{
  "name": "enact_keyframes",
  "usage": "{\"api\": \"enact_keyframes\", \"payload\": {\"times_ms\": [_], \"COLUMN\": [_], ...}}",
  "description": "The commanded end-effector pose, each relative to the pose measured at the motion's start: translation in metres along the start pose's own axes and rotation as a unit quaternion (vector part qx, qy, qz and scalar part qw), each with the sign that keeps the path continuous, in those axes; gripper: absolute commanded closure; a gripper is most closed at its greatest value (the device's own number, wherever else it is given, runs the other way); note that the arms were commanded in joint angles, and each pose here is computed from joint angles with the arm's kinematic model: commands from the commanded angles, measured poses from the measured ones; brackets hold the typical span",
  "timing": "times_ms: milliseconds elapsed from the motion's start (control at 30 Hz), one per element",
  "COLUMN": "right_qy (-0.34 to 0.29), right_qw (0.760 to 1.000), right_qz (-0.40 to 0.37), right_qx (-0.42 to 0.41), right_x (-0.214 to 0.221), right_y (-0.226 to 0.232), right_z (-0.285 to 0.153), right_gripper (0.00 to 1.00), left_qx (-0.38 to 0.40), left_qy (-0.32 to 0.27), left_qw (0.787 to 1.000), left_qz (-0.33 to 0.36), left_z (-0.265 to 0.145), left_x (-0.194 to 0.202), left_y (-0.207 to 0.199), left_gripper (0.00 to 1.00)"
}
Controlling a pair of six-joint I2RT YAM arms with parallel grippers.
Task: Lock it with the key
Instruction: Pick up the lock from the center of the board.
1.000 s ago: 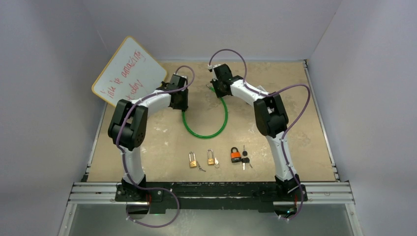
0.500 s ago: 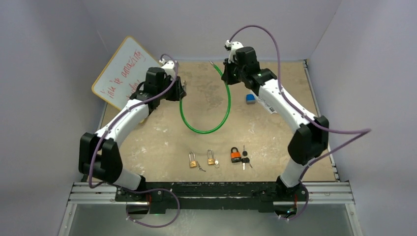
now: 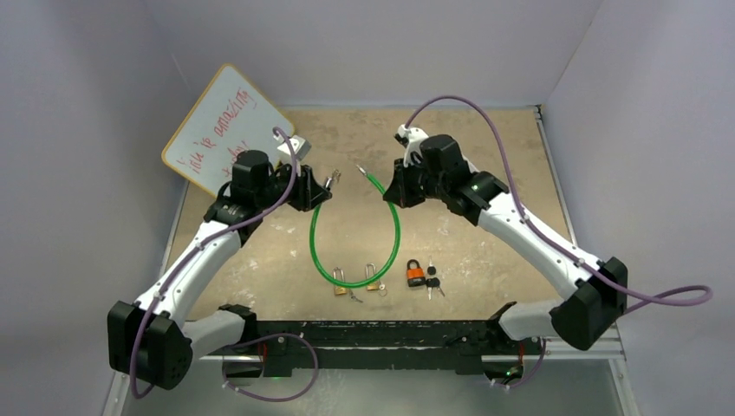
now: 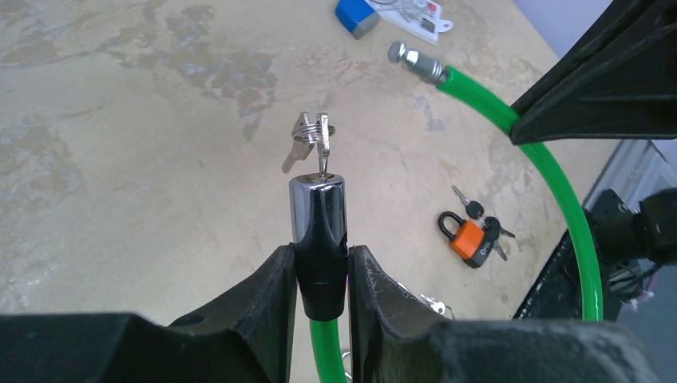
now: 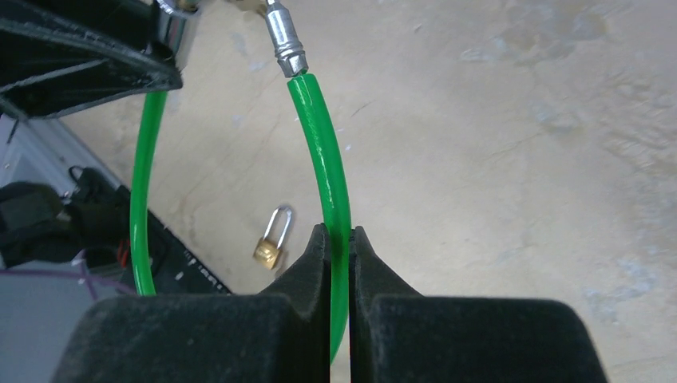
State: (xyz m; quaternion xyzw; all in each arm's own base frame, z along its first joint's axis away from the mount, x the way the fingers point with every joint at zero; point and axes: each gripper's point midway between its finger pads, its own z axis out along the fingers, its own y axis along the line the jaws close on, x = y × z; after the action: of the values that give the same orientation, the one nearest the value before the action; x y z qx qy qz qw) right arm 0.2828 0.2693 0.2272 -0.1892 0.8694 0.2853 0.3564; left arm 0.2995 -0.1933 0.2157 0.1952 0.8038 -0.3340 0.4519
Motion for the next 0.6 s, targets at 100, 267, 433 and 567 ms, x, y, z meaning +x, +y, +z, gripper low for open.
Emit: {"api": "enact_keyframes", "payload": {"times_ms": [100,267,433,567], "right_qy": [0.002,-0.005,-0.001,0.004], "right_qw": [0.997,0.996,0.992,0.991], "right_qz": [0.048,0.074,0.116,0.133], "right_qx": [-0.059,-0.047,-0.047,-0.016], "right_x": [0.025,0.029,0.035,0.033], "right_y": [0.038,0.034,0.033,0.021], "right_z": [-0.015,-0.016,0.0,0.026], "right_gripper": [1.0,1.0,1.0,1.0], "left_qx": [0.076,0.019,-0.141,-0.18], "left_qy": [-0.043,-0.021,0.045,0.07], "left_qw": [0.995,0.999,0.989,0.98], "left_qz": [0.038,0.018,-0.017,-0.037], "left_z": [-0.014,-0.008,-0.004,0.017], "left_x": [-0.011,-0.003,0.02,0.027], "left_y": [-0.032,-0.01,0.052,0.078], "left_gripper": [1.0,1.0,1.0,1.0]}}
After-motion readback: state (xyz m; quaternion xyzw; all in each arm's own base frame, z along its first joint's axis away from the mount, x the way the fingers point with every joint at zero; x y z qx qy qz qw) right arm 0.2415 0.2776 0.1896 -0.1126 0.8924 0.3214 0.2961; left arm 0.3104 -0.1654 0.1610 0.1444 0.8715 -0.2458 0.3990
